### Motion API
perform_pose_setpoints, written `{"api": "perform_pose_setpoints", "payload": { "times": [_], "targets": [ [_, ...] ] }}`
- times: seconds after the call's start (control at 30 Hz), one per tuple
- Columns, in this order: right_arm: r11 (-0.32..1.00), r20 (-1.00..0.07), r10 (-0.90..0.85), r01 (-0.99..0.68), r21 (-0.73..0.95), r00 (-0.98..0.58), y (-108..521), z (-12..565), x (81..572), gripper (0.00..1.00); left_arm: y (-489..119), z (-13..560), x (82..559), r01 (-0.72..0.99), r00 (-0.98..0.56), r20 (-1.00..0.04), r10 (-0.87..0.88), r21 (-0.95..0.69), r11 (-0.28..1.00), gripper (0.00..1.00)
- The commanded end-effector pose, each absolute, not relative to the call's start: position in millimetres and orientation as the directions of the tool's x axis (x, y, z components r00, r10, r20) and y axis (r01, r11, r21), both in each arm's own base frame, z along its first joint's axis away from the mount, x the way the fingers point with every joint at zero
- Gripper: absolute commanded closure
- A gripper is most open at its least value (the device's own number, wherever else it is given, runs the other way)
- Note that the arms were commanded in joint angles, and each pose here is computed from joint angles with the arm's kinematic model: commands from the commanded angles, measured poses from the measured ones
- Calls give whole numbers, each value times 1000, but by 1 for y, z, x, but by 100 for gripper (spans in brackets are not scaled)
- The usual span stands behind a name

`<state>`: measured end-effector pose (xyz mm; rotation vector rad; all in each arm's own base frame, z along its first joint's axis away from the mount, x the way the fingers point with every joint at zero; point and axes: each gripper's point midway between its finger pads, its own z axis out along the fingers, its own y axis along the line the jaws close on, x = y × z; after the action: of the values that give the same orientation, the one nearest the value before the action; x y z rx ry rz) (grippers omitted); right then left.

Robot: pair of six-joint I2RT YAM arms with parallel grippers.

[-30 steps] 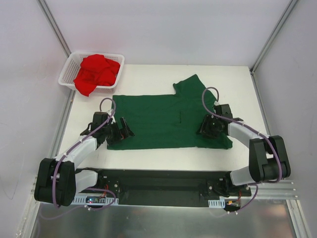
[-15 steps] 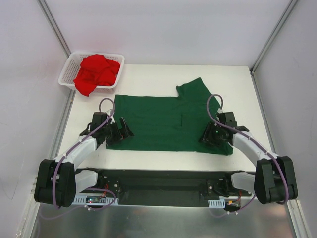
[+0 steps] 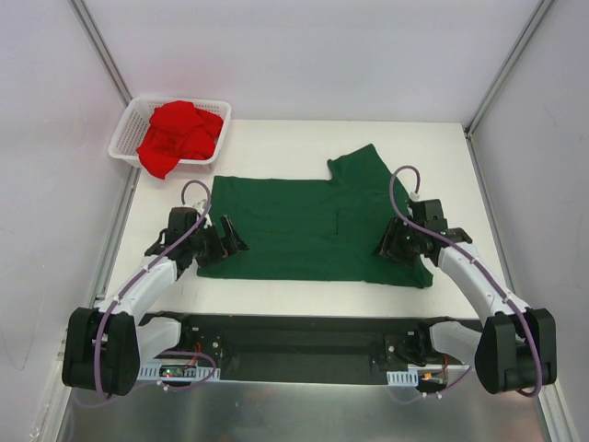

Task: Fold and stack the t-shirts
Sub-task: Fold the flattened tshirt in 1/3 of the way

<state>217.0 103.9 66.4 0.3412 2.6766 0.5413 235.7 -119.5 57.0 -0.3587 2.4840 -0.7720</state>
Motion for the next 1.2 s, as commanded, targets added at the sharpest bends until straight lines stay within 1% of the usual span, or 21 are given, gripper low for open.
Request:
{"api": "perform_pose_setpoints", "payload": {
  "times": [0.0,0.17,0.2,0.4,0.5,0.67,0.77,0.97,1.17],
  "targets": [
    [917,-410,273,107,383,-870,102,85,253,47,-118,73,247,-58,-811,-443,-382,-589,806,3],
    [907,-382,285,118,405,-879,110,67,272,47,-118,69,252,-59,-803,-450,-390,-591,804,3],
    [908,-362,284,128,400,-888,111,57,274,47,-118,67,253,-60,-802,-451,-391,-590,805,3],
    [900,-292,286,151,409,-913,116,31,271,47,-118,49,253,-86,-820,-419,-389,-582,809,3],
    [900,-274,284,156,408,-919,116,26,266,48,-118,45,253,-103,-828,-399,-395,-583,806,3],
    [888,-239,288,165,430,-927,120,28,254,48,-123,35,244,-153,-849,-322,-418,-608,779,3],
    [882,-216,293,177,437,-931,120,28,243,48,-124,29,234,-175,-854,-294,-429,-615,769,3],
    [873,-182,302,195,447,-936,120,29,221,48,-124,29,219,-189,-854,-276,-442,-626,757,3],
    [885,-211,291,179,430,-933,113,40,208,47,-123,36,206,-194,-855,-270,-442,-625,756,3]
  ]
}}
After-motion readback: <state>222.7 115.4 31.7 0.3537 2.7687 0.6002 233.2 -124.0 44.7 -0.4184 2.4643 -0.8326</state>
